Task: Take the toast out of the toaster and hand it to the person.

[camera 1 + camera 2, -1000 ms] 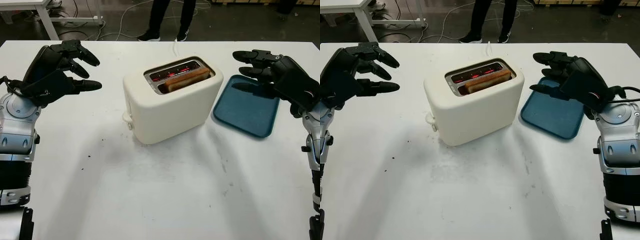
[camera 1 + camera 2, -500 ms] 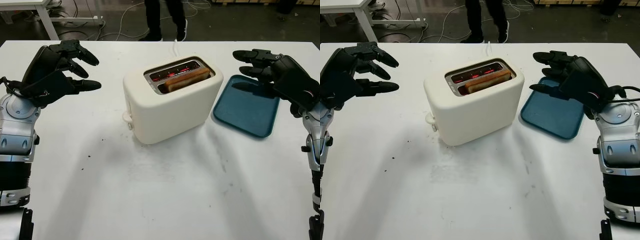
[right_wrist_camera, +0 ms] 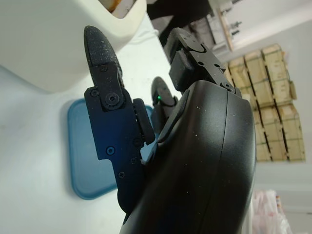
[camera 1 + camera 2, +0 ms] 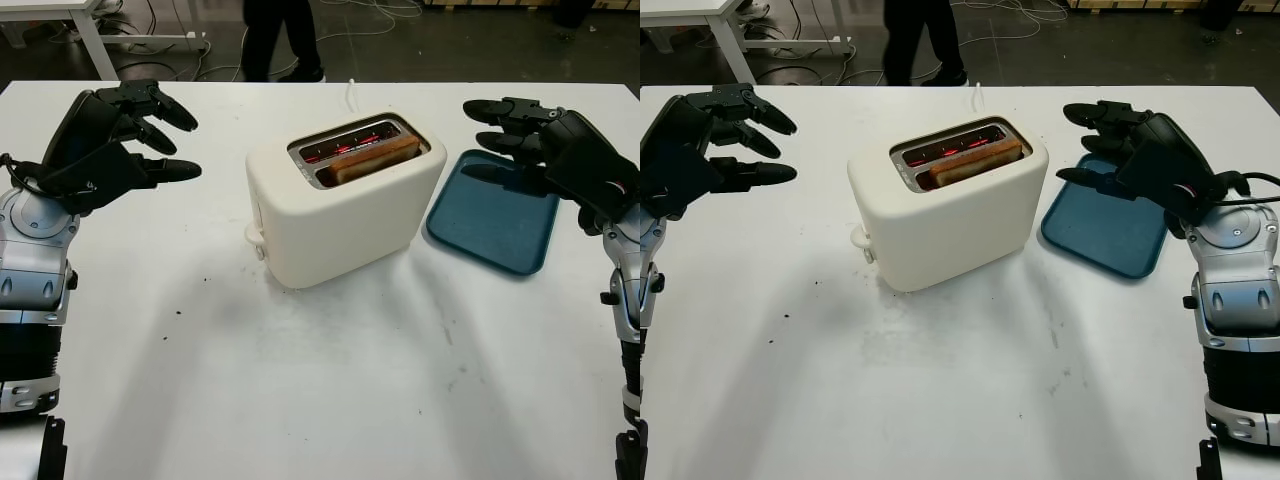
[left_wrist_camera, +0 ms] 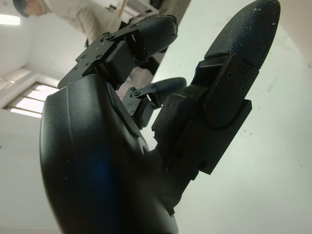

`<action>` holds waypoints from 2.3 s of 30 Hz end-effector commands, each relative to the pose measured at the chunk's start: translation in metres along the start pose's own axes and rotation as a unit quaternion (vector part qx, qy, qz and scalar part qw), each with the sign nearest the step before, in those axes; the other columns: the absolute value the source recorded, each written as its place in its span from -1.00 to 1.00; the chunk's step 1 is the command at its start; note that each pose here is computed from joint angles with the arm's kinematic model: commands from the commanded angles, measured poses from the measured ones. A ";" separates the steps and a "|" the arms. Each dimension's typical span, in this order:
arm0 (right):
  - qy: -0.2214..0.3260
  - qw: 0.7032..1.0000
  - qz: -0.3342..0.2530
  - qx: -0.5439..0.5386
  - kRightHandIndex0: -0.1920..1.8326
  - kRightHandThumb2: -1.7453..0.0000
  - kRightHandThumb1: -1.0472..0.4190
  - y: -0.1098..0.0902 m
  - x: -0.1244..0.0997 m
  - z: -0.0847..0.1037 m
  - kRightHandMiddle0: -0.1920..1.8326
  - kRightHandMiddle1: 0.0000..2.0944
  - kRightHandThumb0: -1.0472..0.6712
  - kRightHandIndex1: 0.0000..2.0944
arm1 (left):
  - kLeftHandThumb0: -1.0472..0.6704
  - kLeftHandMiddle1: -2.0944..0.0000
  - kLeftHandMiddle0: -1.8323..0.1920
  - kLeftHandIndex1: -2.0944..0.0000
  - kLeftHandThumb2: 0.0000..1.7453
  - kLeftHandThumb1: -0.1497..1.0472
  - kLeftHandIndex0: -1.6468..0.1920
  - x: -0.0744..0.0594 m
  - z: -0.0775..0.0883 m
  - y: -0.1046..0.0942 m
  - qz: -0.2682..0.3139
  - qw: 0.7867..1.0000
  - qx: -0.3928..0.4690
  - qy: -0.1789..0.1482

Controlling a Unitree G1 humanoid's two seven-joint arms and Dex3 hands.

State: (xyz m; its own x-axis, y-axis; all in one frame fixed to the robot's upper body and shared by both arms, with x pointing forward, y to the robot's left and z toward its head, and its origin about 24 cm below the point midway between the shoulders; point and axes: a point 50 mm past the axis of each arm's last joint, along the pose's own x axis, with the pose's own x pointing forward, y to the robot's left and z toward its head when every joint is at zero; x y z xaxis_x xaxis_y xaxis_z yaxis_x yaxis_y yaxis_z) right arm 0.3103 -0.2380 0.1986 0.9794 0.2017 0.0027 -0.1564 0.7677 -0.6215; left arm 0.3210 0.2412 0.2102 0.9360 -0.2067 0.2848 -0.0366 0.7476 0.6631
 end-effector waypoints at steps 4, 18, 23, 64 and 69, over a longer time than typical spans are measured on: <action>0.000 1.000 -0.001 0.006 -0.39 1.00 -0.82 0.004 -0.001 -0.002 -0.42 -0.99 -0.42 -0.98 | -1.00 -0.01 0.13 0.08 -1.00 0.45 0.08 -0.003 -0.003 0.003 0.007 1.000 0.007 -0.004; -0.002 1.000 0.000 0.009 -0.39 1.00 -0.82 0.003 -0.001 -0.003 -0.42 -1.00 -0.42 -0.98 | -1.00 0.00 0.13 0.09 -1.00 0.43 0.09 -0.003 -0.003 0.002 0.006 1.000 0.003 0.000; 0.003 1.000 0.001 0.010 -0.40 1.00 -0.81 0.004 -0.001 -0.002 -0.42 -1.00 -0.41 -0.99 | -1.00 -0.01 0.13 0.09 -1.00 0.43 0.08 -0.003 -0.004 0.002 0.006 1.000 0.006 0.001; -0.005 1.000 0.001 0.005 -0.39 1.00 -0.81 0.004 0.000 -0.001 -0.42 -1.00 -0.43 -0.99 | -1.00 -0.02 0.14 0.07 -1.00 0.42 0.10 -0.001 -0.002 0.001 0.006 1.000 -0.008 0.001; -0.006 1.000 0.002 0.005 -0.38 1.00 -0.81 0.004 0.000 -0.001 -0.42 -1.00 -0.42 -0.99 | -1.00 -0.03 0.14 0.06 -0.99 0.42 0.10 -0.001 -0.003 0.002 0.005 1.000 -0.006 -0.002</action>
State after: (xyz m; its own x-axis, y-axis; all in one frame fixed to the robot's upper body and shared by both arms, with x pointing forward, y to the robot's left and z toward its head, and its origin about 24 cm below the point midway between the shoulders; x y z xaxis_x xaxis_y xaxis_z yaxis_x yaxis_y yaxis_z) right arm 0.3101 -0.2378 0.1966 0.9797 0.2005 -0.0002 -0.1577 0.7702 -0.6180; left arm 0.3216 0.2432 0.2075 0.9377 -0.2040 0.2811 -0.0331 0.7532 0.6569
